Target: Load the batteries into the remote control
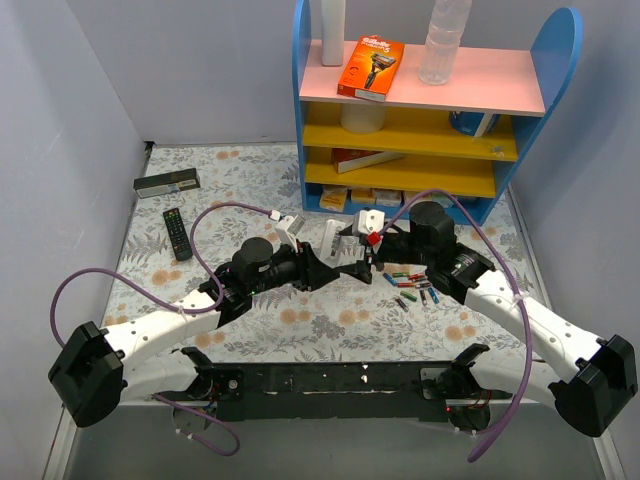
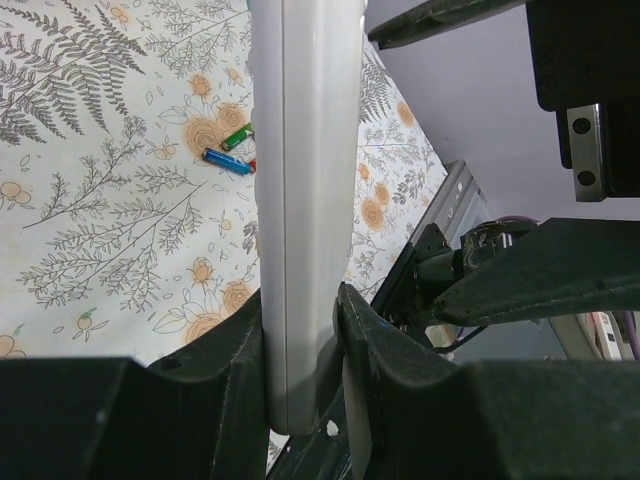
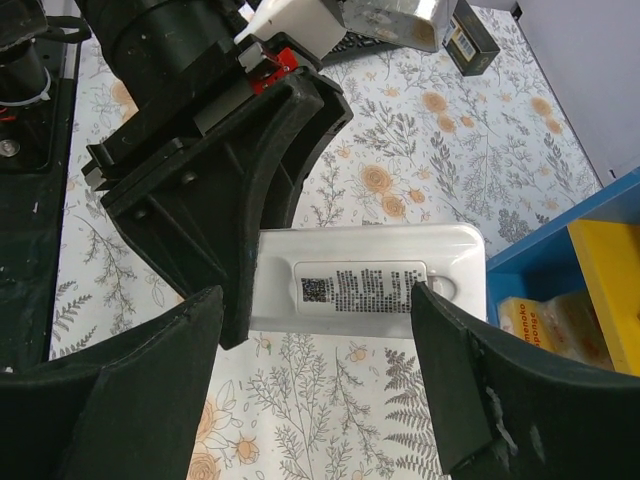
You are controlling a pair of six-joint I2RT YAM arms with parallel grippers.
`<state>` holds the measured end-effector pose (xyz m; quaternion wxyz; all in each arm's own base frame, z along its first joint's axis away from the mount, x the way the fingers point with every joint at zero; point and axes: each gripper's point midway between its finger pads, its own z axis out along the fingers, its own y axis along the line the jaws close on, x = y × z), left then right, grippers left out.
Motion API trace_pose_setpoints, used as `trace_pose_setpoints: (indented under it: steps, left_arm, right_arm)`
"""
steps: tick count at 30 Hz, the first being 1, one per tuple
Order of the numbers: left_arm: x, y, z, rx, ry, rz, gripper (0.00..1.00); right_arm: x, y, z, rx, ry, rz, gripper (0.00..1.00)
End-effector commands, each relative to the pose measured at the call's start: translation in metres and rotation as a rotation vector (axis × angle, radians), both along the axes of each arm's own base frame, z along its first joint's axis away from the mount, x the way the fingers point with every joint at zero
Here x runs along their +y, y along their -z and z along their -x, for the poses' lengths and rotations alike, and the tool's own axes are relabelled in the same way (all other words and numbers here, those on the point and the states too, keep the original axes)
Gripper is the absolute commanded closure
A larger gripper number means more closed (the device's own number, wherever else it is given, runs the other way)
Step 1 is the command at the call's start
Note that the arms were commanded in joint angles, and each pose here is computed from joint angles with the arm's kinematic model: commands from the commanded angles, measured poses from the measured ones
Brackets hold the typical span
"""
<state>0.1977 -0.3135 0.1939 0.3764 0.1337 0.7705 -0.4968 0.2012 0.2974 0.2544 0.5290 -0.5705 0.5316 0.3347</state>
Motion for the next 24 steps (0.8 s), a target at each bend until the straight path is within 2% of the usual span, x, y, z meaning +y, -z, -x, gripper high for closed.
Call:
trace_pose_setpoints:
  steps: [1, 12, 24]
  left_arm:
    - [0.002, -0.012, 0.004, -0.037, 0.019, 0.022, 1.0]
    - [0.001, -0.014, 0.004, -0.044, 0.025, 0.02, 1.0]
    - [0.001, -0.02, 0.003, -0.055, 0.023, 0.037, 1.0]
  right_arm:
    - [0.005, -0.031, -0.008, -0.082, 0.003, -0.053, 0.18]
    - [0.005, -0.038, -0.021, -0.118, 0.054, -0.063, 0.18]
    - [0.009, -0.025, -0.017, -0.071, 0.011, -0.017, 0.21]
